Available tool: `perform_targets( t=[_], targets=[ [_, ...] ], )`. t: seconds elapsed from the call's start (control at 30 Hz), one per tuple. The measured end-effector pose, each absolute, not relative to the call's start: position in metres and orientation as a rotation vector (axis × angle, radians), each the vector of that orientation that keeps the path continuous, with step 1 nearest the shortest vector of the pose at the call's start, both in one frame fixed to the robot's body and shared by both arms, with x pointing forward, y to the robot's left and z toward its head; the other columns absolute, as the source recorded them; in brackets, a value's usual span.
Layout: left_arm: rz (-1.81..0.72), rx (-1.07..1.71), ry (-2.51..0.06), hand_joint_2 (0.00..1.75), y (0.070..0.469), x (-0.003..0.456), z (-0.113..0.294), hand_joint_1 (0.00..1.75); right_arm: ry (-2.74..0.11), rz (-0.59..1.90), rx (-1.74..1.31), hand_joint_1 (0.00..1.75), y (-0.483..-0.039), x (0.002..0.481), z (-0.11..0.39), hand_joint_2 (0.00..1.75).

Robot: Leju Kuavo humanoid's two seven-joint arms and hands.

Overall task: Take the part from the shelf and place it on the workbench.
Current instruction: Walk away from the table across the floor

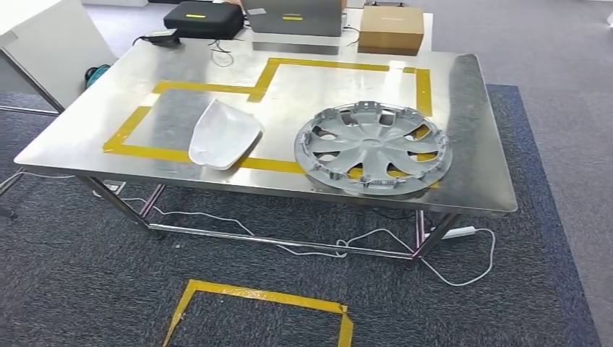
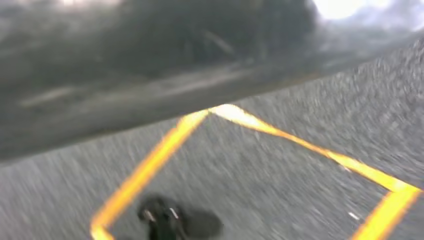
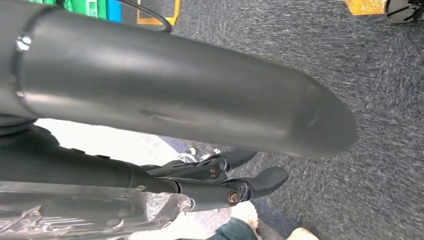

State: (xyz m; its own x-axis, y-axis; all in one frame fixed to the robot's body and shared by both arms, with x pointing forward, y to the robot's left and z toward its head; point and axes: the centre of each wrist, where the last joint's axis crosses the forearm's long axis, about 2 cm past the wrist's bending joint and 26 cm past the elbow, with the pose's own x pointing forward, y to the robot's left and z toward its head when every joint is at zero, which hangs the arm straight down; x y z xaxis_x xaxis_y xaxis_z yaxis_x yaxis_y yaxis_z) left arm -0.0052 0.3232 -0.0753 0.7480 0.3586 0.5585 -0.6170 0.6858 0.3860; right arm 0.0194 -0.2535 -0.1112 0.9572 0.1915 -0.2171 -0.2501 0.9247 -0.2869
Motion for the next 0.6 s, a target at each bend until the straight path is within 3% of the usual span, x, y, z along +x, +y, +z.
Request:
perform_targets(
  t=[0.3,0.6],
  targets=[
    [0.564,0.443,-0.462,0.00,0.272,0.008,-0.094,0.00,0.193,0.194,-0.323,0.00,-0.253,0.019,-0.111,0.00],
    [0.553,0.365,-0.453,0.00,0.253,0.012,-0.099,0.00,0.187,0.188,-0.319,0.00,-0.252,0.018,-0.111,0.00]
  ],
)
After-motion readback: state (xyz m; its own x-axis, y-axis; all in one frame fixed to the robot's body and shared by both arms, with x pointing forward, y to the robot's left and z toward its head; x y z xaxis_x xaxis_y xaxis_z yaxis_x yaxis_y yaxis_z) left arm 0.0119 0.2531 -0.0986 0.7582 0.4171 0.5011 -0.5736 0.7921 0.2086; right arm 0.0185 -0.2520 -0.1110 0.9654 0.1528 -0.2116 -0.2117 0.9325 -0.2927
